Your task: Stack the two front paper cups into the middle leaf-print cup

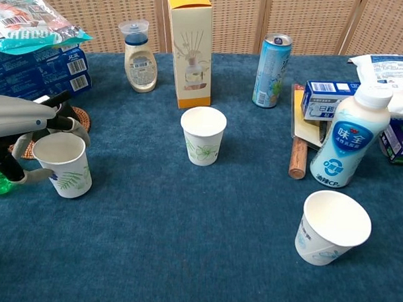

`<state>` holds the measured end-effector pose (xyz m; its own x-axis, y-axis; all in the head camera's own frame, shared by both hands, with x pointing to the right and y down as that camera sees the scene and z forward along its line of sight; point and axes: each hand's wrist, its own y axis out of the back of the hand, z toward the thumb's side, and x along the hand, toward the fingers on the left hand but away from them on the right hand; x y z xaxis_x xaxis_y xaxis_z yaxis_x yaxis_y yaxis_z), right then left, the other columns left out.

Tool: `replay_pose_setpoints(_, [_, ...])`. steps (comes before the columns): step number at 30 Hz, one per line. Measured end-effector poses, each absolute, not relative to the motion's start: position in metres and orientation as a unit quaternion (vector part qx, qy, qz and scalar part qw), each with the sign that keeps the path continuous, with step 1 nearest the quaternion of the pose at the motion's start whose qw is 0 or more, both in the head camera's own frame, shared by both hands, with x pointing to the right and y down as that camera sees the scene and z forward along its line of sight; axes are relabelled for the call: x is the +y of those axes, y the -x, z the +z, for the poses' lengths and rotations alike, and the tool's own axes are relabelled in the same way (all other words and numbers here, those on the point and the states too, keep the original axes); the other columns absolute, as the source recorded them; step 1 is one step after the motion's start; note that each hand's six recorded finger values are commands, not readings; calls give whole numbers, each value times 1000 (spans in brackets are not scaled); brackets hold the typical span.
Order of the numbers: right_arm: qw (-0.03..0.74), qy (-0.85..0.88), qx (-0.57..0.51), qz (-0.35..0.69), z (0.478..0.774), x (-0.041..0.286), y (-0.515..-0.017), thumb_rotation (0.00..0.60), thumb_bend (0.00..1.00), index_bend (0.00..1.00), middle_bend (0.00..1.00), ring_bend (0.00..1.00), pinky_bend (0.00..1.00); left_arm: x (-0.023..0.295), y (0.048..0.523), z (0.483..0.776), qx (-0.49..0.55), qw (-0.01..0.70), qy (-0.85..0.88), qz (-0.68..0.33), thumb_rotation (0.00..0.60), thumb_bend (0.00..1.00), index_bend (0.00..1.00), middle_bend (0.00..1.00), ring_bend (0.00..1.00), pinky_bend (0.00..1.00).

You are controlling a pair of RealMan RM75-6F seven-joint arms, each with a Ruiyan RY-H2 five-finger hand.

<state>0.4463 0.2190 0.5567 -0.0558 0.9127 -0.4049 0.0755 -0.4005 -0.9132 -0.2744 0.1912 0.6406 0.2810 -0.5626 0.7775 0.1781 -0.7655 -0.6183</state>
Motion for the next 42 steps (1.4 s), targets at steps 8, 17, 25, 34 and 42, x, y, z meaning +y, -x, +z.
replay_pose_setpoints(8, [351, 590, -419, 594, 557, 219, -447, 600, 140, 0, 0, 0, 0, 185, 266, 630, 145, 338, 737, -567, 600, 478, 202, 241, 274, 556])
replay_pose_setpoints(17, [351, 591, -417, 594, 557, 220, -446, 600, 140, 0, 0, 0, 0, 161, 244, 607, 200, 381, 740, -517, 600, 471, 207, 246, 282, 566])
replay_pose_setpoints(25, [350, 592, -415, 596, 560, 220, -446, 600, 142, 0, 0, 0, 0, 130, 207, 593, 251, 372, 762, -467, 600, 467, 197, 241, 281, 565])
replay_pose_setpoints(34, [349, 590, -419, 596, 558, 219, -448, 600, 143, 0, 0, 0, 0, 120, 159, 594, 244, 372, 778, -444, 600, 463, 192, 235, 282, 565])
replay_pose_setpoints(42, [346, 589, -425, 594, 556, 217, -450, 600, 142, 0, 0, 0, 0, 122, 121, 602, 225, 384, 785, -431, 600, 461, 191, 233, 281, 564])
